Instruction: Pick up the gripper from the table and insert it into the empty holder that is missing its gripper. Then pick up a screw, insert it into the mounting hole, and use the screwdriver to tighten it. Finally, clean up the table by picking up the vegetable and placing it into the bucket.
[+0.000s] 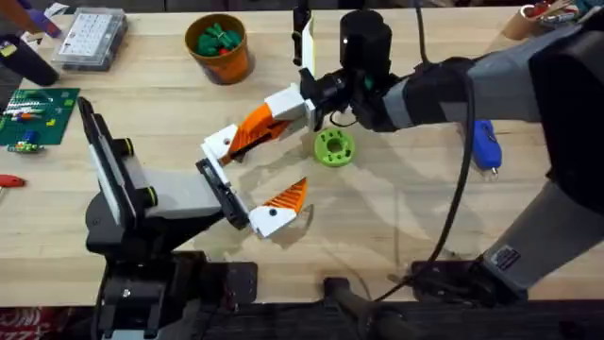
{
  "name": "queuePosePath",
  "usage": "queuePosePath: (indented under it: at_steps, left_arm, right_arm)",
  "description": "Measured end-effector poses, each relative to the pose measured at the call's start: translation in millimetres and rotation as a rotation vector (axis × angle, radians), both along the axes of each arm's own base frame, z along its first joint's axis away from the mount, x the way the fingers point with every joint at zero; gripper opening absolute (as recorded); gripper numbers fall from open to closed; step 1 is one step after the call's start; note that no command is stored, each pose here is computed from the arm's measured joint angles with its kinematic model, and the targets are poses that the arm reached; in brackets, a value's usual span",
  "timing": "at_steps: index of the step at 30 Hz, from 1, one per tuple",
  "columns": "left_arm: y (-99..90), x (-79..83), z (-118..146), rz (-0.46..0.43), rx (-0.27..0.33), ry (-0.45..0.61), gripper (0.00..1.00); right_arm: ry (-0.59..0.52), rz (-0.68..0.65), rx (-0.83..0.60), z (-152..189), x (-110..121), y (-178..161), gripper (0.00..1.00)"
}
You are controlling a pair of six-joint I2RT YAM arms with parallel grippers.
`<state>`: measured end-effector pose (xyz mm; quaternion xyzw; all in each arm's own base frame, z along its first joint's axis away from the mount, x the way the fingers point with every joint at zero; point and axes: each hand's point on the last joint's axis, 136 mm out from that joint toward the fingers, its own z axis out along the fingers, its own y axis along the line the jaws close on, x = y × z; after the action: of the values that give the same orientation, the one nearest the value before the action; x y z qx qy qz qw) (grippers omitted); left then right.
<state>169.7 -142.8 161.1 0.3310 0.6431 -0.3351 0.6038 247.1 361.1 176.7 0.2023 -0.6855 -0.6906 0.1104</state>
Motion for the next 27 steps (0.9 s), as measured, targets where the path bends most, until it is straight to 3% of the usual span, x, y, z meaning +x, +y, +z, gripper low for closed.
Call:
queuePosePath:
  at_steps: [27]
  left_arm:
    - [-0.1,-0.1,0.1,-0.001,0.004,-0.007,0.986]
  right_arm:
    - [-0.023,0.004,0.014,1.3,-0.3,-0.3,0.012]
